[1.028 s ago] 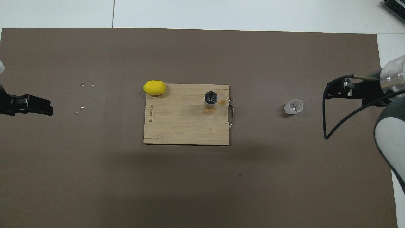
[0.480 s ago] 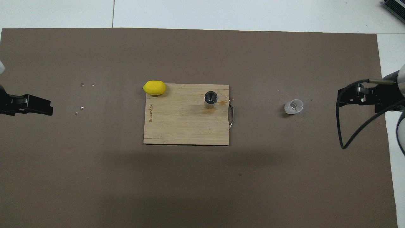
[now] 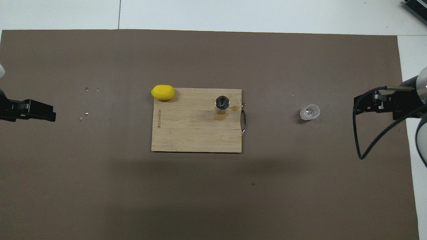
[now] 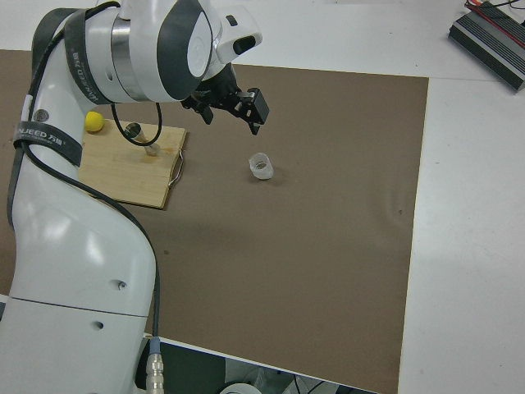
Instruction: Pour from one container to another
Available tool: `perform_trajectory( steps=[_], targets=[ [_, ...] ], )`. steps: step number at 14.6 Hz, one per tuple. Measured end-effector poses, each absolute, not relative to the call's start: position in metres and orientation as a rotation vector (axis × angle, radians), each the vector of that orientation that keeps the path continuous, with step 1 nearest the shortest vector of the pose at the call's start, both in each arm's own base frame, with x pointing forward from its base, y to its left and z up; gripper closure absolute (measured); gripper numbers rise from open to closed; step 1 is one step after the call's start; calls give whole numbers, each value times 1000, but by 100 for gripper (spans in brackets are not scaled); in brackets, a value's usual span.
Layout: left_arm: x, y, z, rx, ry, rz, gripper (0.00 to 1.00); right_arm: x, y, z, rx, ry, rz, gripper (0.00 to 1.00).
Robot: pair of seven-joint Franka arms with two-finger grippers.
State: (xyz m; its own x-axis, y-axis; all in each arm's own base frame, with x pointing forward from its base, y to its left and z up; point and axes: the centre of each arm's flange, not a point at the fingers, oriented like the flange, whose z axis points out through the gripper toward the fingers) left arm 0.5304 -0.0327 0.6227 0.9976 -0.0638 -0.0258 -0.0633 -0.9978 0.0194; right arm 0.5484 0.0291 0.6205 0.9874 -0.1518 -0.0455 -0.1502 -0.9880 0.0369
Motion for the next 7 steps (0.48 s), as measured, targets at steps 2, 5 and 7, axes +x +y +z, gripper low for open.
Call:
perform_trajectory(
  steps=[2, 5, 7],
  targets=[
    [530, -33, 623, 3121, -99, -41, 0, 548, 30, 620, 3099, -231, -77, 0],
    [530, -33, 623, 3121, -99, -41, 0, 548, 32, 620, 3101, -206, -77, 0],
    [530, -33, 623, 3121, -99, -41, 0, 548, 32, 620, 3102, -184, -76, 0]
  ],
)
